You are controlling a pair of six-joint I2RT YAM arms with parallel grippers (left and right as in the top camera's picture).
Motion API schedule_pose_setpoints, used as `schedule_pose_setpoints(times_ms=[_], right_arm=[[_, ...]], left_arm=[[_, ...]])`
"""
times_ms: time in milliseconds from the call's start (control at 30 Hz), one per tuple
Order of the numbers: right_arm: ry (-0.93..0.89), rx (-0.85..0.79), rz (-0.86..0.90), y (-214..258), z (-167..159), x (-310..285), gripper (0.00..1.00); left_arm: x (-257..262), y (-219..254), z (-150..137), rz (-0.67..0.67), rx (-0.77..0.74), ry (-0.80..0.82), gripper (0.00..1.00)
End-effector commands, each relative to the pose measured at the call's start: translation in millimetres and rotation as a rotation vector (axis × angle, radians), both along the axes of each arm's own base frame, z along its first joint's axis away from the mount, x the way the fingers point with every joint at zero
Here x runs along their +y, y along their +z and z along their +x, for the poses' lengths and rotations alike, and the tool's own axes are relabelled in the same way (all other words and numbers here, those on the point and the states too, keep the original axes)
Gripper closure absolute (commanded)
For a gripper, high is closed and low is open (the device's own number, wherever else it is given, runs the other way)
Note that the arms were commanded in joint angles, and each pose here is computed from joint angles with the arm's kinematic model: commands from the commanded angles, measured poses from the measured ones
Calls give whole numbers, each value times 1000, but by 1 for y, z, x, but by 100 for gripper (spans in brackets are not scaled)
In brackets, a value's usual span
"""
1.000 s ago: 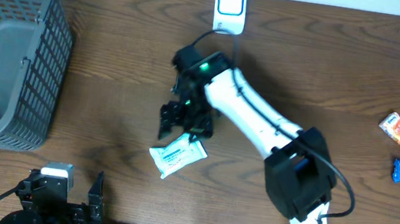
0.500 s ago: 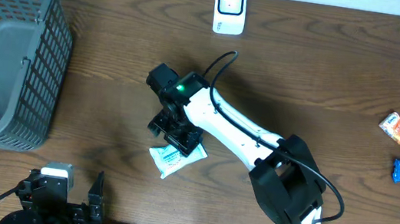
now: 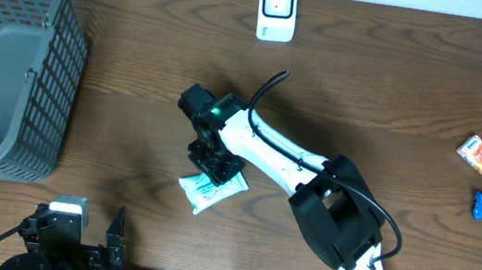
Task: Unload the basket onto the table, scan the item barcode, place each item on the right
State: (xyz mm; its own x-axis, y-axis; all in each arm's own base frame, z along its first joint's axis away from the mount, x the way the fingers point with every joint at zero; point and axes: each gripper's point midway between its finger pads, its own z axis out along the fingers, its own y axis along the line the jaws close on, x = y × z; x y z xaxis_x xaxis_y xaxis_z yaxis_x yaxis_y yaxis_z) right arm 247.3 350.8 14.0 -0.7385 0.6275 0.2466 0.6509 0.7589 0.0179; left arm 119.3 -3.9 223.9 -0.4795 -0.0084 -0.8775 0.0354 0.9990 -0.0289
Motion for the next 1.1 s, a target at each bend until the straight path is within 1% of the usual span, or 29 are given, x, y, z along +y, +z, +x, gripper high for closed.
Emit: schedule_pose_setpoints(times_ms=[0,100,133,167,233,300,400,567,600,633,667,733,767,800,900,933,1000,1067], right_arm=[[7,60,-94,-42,-11,-13,74],[37,59,-88,-42,-11,-13,86],[52,61,-80,-42,-12,-13,95],[67,66,-70,-41,-13,-11,99],[113,70,-23,-40,-13,-6,99],[226,26,82,-36,-3,9,99],[335,-31,204,-24,10,25,99],[469,-172,286,3,34,32,99],[489,-184,291,6,35,32,96],[487,-172,294,8,32,31,73],[487,-131,298,8,23,29,59],[475,-76,282,8,11,23,56],[464,-60,272,8,8,22,52],[447,-40,258,7,4,20,39],[388,5,226,7,-3,15,37],[394,-1,228,7,-2,15,37],[436,-39,237,8,4,16,37],[514,-97,267,14,14,20,34]], left_arm=[[2,1,-1,11,-7,4,2],[2,1,-1,11,-7,4,2],[2,1,-1,11,-7,4,2],[2,1,-1,11,-7,4,2],[2,1,-1,11,-7,4,2],[2,1,-1,11,-7,4,2],[2,1,-1,11,-7,4,2],[2,1,-1,11,-7,4,2],[2,1,-1,11,-7,4,2],[2,1,-1,11,-7,4,2],[2,1,-1,11,-7,4,2],[2,1,-1,11,-7,4,2],[2,1,-1,11,-7,4,2],[2,1,-1,11,-7,4,2],[2,1,-1,11,-7,4,2],[2,1,-1,11,-7,4,2],[2,1,-1,11,-7,4,2],[2,1,-1,11,-7,4,2]])
